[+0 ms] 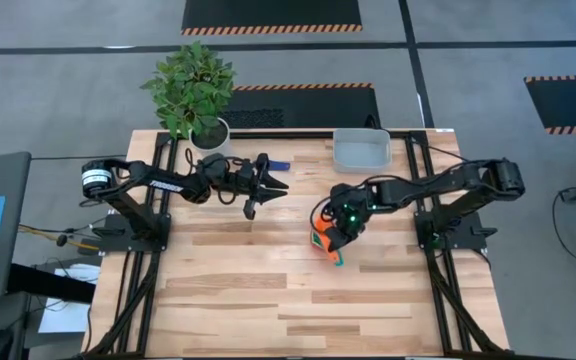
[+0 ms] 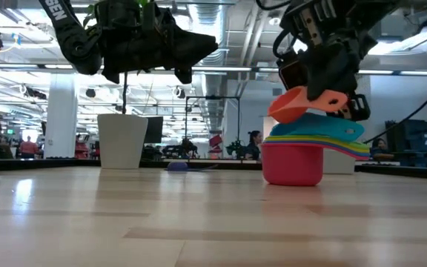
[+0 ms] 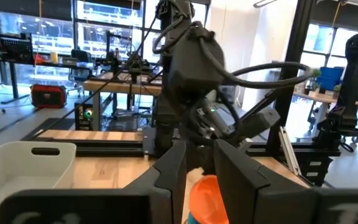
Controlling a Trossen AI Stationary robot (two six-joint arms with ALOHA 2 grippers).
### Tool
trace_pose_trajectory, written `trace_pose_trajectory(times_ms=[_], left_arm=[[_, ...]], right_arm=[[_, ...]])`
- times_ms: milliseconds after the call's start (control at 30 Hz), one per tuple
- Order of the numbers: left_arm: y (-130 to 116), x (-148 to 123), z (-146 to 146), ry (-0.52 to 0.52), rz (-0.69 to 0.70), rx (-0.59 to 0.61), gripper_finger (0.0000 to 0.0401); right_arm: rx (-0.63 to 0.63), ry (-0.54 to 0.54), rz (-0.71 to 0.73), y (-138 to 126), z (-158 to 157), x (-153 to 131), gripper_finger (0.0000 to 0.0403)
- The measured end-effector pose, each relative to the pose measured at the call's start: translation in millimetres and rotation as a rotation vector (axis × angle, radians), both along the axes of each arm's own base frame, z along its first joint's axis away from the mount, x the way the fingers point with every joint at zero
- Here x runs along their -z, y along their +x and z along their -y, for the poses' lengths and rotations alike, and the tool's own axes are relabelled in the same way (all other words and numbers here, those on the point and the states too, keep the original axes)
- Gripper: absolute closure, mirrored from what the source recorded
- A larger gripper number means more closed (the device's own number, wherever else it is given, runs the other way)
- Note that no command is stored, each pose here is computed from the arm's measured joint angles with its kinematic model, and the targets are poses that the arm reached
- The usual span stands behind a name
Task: Nest measuring cups in basket
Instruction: Stack the orange measuring cup on top of the light blue measuring cup
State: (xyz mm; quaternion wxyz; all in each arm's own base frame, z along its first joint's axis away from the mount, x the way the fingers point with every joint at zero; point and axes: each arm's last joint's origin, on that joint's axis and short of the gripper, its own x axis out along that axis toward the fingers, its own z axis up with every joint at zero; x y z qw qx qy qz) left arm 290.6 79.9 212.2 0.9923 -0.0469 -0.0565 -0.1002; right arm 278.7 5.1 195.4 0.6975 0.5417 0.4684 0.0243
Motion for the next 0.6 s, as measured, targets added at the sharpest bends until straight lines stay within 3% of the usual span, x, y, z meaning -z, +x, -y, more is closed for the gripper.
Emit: trace_pose_trajectory(times_ms=[400,600], left_arm=[[0.1,0.7,0.1,-0.002,-0.007,0.005,0.0328],[0.1,0.7,0.1,-0.002,-0.007,0.005,0.0328]], right_arm=[[-0.014,-0.001,-0.067,-5.8,1.2,4.3,0.0343],[0.037,0.001,-0.081,-4.4,0.7,3.8,0.0327]])
